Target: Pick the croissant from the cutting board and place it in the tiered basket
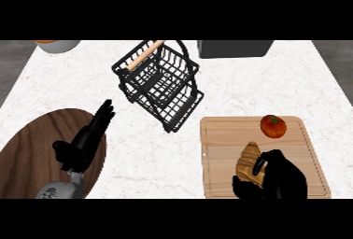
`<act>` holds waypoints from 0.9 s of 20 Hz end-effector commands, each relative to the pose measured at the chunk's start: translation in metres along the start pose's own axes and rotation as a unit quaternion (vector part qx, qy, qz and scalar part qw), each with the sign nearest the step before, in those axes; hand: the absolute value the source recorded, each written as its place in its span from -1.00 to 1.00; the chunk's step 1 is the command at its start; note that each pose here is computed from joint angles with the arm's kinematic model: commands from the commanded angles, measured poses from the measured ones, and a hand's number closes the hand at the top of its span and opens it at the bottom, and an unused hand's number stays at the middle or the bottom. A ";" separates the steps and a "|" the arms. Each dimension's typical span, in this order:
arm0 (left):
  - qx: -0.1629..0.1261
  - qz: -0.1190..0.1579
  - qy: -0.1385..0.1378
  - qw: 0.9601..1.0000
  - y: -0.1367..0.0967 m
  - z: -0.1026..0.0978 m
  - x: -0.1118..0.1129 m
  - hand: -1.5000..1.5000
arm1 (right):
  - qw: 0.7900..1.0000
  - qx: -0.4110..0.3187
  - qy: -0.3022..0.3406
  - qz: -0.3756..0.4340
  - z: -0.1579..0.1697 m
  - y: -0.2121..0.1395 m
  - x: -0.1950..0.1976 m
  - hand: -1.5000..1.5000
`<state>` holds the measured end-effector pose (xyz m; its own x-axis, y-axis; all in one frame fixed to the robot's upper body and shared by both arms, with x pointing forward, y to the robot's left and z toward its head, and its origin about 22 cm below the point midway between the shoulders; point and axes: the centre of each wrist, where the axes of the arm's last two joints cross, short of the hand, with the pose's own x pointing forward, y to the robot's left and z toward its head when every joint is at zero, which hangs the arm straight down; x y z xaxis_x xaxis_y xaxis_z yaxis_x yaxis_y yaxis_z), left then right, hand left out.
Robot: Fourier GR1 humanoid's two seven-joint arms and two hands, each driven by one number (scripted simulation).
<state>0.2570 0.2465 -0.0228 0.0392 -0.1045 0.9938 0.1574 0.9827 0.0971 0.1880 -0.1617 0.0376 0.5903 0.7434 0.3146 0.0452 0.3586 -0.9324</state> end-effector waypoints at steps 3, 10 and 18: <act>-0.004 0.006 0.001 1.000 -0.015 0.007 -0.004 0.00 | 0.979 -0.089 -0.044 -0.176 0.055 -0.066 0.019 1.00; -0.013 0.006 -0.009 1.000 0.005 -0.011 0.010 0.00 | 0.969 -0.144 -0.098 -0.174 0.102 -0.106 0.058 1.00; -0.035 0.001 -0.019 0.999 -0.016 -0.014 0.012 0.00 | 0.964 -0.141 -0.088 -0.209 0.064 -0.132 0.120 1.00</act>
<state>0.2694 0.2288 -0.0165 0.0151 -0.1025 0.9946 0.2125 0.9723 0.0970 0.1826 -0.0966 0.1882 0.1701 0.7600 0.6273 0.4901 0.4870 -0.7229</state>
